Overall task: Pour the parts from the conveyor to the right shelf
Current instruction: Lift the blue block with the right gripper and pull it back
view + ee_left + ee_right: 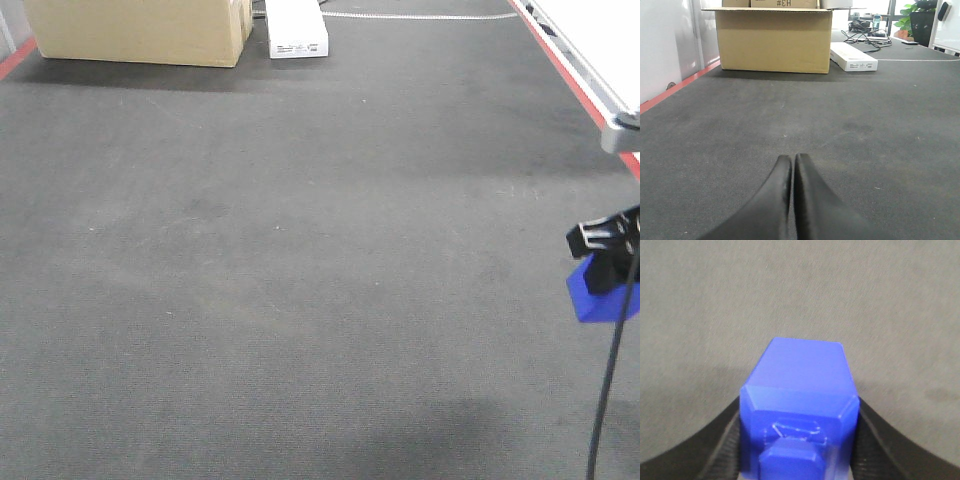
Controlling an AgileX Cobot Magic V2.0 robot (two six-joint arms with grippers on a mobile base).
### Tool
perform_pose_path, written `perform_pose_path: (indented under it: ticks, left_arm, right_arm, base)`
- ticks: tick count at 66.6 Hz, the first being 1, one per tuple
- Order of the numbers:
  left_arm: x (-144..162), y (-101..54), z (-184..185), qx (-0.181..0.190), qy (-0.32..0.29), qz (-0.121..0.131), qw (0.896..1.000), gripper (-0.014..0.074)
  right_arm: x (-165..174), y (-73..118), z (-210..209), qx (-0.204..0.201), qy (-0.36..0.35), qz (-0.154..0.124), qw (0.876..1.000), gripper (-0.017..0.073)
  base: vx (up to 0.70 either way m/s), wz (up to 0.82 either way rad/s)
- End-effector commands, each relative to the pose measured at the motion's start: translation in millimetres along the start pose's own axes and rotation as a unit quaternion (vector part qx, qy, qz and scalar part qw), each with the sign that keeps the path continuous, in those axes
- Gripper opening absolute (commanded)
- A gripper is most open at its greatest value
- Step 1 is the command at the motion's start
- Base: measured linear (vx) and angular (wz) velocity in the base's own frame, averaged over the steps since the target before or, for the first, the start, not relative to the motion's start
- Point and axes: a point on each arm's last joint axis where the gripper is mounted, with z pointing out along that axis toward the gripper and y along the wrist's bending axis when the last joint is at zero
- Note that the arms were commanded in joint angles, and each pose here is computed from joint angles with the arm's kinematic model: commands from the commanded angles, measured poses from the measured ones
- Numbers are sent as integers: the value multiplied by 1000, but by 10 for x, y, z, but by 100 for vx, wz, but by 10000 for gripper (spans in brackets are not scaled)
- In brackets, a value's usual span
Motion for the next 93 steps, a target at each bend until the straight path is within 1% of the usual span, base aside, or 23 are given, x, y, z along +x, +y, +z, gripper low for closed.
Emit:
perform_pose_path:
  ticks: [1,8,14,26,35,39,50,93]
  left_arm:
    - [-127,-7,3,4,-39,-8,999,-6]
    - [-127,-7,3,4,-39,-8,999,-6]
    - [-127,-7,3,4,-39,-8,999,-6]
    - [-127,-7,3,4,-39,-8,999,-6]
    - [-127,-7,3,4,-39,-8,999,-6]
    - [-127,-7,3,4,-39,-8,999,-6]
    - [-127,-7,3,4,-39,-8,999,-6]
    - [-127,-7,3,4,-39,-8,999,-6]
  right_arm:
    - [203,62,-253,-18,-24,-8,1000,-5]
    - [448,108,-363,-26,-51,-21,998,-5]
    - [718,128,-408,-22,-74,-22,997,-5]
    - [1144,158,-425,-16,-128,-23,991,-5]
    - [1351,160,-429,-4,-171,-26,985,-5]
    - [1429,156,-408,1,-178,-27,984,-5]
    - [1518,153,-407,8,-181,-29,983,-5]
    - [1527,156,-409,6,-180,-30,983,-5]
  base:
    - [0,0]
    - [0,0]
    - [0,0]
    - [0,0]
    - [0,0]
    - [0,0]
    - [0,0]
    - [0,0]
